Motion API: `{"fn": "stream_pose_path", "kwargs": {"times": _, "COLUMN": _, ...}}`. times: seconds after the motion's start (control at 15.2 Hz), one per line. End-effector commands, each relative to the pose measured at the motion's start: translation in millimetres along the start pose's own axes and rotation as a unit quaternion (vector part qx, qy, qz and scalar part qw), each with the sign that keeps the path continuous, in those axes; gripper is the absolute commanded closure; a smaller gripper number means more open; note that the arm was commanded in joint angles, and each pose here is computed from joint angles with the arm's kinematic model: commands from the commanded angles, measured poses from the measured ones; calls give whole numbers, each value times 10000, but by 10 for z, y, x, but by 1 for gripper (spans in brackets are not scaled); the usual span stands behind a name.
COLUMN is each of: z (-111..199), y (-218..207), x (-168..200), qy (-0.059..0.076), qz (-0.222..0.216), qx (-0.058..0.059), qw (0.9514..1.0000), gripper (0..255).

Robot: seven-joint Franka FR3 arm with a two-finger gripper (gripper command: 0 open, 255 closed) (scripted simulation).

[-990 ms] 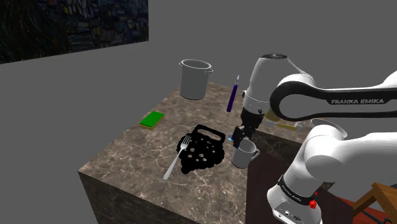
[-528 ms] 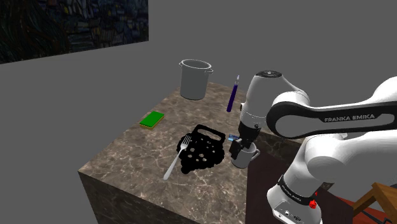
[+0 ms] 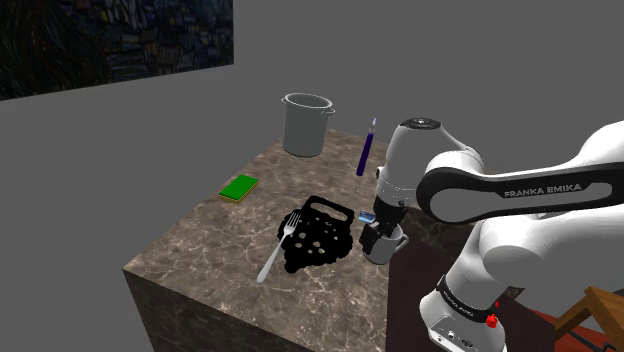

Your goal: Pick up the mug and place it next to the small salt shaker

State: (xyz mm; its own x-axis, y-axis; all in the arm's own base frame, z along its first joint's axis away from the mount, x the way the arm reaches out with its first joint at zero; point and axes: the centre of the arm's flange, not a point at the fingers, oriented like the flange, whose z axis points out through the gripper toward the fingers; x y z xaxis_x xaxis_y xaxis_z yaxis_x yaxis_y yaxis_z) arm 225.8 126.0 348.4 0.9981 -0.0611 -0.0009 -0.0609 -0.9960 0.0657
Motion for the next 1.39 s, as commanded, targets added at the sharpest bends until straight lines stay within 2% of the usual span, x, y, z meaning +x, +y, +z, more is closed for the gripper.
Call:
{"fn": "stream_pose_path", "kwargs": {"times": 0.0, "z": 0, "y": 0, "x": 0, "qy": 0, "qz": 0, "qx": 0, "qw": 10000, "gripper": 0}}
{"fn": "stream_pose_path", "kwargs": {"times": 0.07, "z": 0, "y": 0, "x": 0, "qy": 0, "qz": 0, "qx": 0, "qw": 10000, "gripper": 0}}
{"fn": "stream_pose_path", "kwargs": {"times": 0.13, "z": 0, "y": 0, "x": 0, "qy": 0, "qz": 0, "qx": 0, "qw": 10000, "gripper": 255}}
{"fn": "stream_pose_path", "kwargs": {"times": 0.73, "z": 1, "y": 0, "x": 0, "qy": 0, "qz": 0, "qx": 0, "qw": 10000, "gripper": 255}}
{"fn": "stream_pose_path", "kwargs": {"times": 1.32, "z": -474, "y": 31, "x": -1, "qy": 0, "qz": 0, "qx": 0, "qw": 10000, "gripper": 255}}
